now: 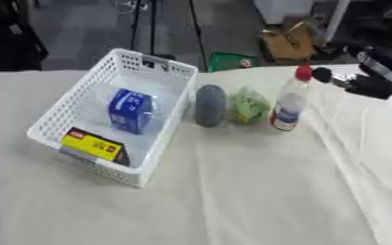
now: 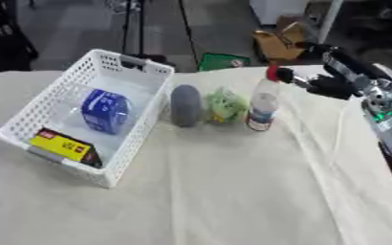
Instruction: Pick up objects on the table and place them in the box.
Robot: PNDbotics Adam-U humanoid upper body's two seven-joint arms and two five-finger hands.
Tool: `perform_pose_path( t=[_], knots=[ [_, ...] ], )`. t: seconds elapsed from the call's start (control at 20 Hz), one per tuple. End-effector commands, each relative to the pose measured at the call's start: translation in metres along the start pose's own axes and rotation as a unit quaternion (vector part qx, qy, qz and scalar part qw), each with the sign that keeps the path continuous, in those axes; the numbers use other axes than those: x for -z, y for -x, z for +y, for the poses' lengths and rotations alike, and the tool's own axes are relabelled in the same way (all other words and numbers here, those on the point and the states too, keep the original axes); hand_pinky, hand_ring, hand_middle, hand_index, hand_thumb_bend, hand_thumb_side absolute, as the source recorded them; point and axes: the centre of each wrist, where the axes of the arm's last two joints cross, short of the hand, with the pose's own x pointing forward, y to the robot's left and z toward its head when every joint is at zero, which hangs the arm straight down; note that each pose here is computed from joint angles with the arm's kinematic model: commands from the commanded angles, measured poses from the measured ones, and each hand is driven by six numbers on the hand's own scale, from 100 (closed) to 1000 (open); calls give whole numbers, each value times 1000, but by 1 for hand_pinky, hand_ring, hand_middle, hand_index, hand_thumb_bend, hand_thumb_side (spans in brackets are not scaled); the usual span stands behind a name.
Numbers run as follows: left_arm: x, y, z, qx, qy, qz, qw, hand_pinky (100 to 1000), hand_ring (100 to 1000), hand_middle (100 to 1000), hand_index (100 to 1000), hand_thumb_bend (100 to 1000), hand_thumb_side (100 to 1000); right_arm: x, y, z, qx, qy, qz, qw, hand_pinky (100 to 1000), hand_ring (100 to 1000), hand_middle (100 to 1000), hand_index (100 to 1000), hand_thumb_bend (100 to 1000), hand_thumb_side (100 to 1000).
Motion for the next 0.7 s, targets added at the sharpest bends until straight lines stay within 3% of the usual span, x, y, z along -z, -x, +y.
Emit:
perform_pose_path(
  t=[0.05, 0.7],
  knots=[
    [9, -4, -3, -2, 10, -15, 1000, 714, 679, 769, 739, 100, 681, -2, -1, -14, 4, 15, -18, 1000, 999, 1000, 805, 1000, 747, 1000],
    [9, -3, -4, -3, 11, -14, 1000, 714, 680, 769, 739, 100, 681, -9, 5, 6, 34, 44, -26, 998, 998, 1000, 792, 1000, 752, 986]
  ],
)
